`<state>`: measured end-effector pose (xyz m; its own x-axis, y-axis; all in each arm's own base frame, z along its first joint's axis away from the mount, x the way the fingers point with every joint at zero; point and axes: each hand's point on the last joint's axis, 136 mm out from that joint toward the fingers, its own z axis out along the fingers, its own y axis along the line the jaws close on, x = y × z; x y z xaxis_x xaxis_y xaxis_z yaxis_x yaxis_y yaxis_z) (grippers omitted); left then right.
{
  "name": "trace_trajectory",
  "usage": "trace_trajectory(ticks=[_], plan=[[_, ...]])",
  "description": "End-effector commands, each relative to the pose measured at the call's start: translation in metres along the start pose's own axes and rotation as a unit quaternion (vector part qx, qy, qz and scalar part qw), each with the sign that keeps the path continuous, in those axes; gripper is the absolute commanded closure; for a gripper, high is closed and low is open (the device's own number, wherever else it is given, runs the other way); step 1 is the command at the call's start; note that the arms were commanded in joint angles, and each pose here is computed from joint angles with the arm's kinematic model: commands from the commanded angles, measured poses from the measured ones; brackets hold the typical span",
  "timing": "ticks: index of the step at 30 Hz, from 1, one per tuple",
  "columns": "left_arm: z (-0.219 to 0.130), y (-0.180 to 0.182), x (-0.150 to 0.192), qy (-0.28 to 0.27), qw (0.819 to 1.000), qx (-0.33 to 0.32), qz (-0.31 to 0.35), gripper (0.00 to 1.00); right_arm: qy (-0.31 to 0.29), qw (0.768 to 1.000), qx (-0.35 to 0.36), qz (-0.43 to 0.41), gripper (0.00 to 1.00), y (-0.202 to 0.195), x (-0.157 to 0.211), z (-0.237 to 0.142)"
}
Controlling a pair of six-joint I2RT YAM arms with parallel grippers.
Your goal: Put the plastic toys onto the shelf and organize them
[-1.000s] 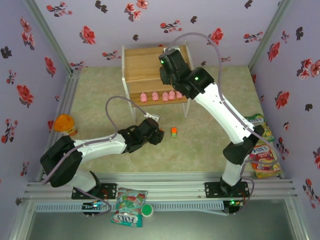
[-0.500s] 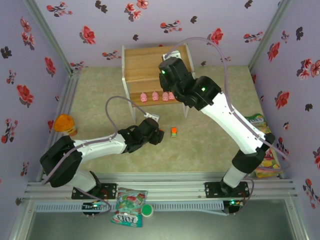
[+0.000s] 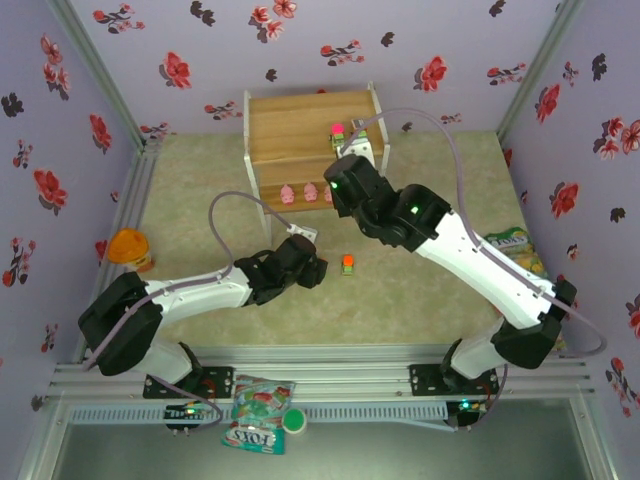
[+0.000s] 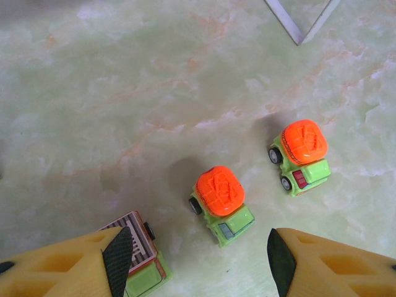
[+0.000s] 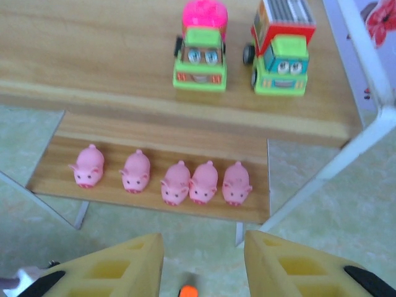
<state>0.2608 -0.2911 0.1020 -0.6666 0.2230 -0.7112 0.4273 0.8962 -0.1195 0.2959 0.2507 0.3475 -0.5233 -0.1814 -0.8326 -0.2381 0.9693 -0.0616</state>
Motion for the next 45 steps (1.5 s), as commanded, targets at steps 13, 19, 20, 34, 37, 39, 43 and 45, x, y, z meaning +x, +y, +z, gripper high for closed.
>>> trace_trajectory(ticks=[13, 19, 20, 34, 37, 39, 43, 45], plan=[[-0.007, 0.011, -0.014, -0.022, 1.000, -0.015, -0.003, 0.36, 0.038, 0.997, 0.009, 0.065, 0.61, -0.010, 0.074, 0.021], [-0.007, 0.015, -0.014, -0.023, 1.000, -0.019, -0.007, 0.36, 0.065, 0.995, 0.007, 0.078, 0.61, -0.007, 0.105, 0.033], [-0.008, 0.015, -0.015, -0.024, 1.000, -0.018, -0.008, 0.36, 0.068, 0.994, 0.007, 0.081, 0.61, -0.007, 0.109, 0.035], [-0.012, 0.025, -0.018, -0.035, 0.999, -0.029, -0.023, 0.36, 0.120, 0.987, 0.010, 0.106, 0.59, 0.001, 0.172, 0.066], [-0.013, 0.027, -0.018, -0.036, 0.999, -0.031, -0.025, 0.36, 0.131, 0.985, 0.012, 0.109, 0.56, 0.004, 0.185, 0.074], [-0.013, 0.028, -0.018, -0.035, 0.999, -0.032, -0.026, 0.36, 0.137, 0.984, 0.012, 0.110, 0.56, 0.006, 0.191, 0.078], [-0.014, 0.029, -0.018, -0.037, 0.998, -0.032, -0.028, 0.36, 0.146, 0.983, 0.020, 0.111, 0.56, 0.008, 0.200, 0.086], [-0.014, 0.030, -0.019, -0.037, 0.998, -0.032, -0.028, 0.36, 0.153, 0.982, 0.025, 0.109, 0.56, 0.009, 0.206, 0.090]])
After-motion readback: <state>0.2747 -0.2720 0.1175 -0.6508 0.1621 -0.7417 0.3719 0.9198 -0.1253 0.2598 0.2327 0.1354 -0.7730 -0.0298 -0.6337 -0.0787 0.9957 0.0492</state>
